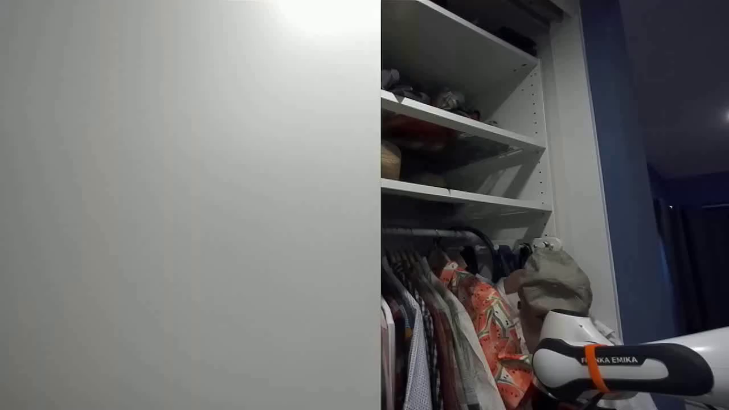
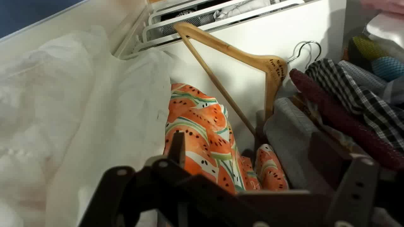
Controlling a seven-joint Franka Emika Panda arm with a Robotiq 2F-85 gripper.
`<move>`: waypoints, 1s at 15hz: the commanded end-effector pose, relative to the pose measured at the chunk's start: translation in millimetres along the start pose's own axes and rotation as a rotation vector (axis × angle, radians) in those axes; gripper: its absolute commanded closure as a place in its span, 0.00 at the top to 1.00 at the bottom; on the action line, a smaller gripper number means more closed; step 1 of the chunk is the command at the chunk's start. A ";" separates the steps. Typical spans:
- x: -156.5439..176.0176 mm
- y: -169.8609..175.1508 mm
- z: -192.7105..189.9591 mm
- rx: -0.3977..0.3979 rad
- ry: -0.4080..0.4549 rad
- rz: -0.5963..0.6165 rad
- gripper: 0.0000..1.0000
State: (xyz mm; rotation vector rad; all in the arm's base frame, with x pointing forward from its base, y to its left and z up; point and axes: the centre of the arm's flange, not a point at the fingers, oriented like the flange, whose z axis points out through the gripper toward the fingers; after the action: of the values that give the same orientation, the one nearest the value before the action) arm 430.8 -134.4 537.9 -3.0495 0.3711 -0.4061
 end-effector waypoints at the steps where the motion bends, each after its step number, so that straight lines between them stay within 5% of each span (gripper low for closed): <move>1: 0.0 0.0 0.0 0.000 0.000 0.000 1.00; 6: -3.8 -11.2 10.8 -0.006 -0.028 -0.053 1.00; 11: -60.0 -95.3 118.5 -0.034 -0.264 -0.249 1.00; 15: -91.0 -98.9 192.0 -0.252 -0.348 -0.327 1.00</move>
State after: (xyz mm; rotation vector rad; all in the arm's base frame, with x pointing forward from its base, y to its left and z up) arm 418.9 -11.9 384.9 -3.2018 -0.0770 0.1097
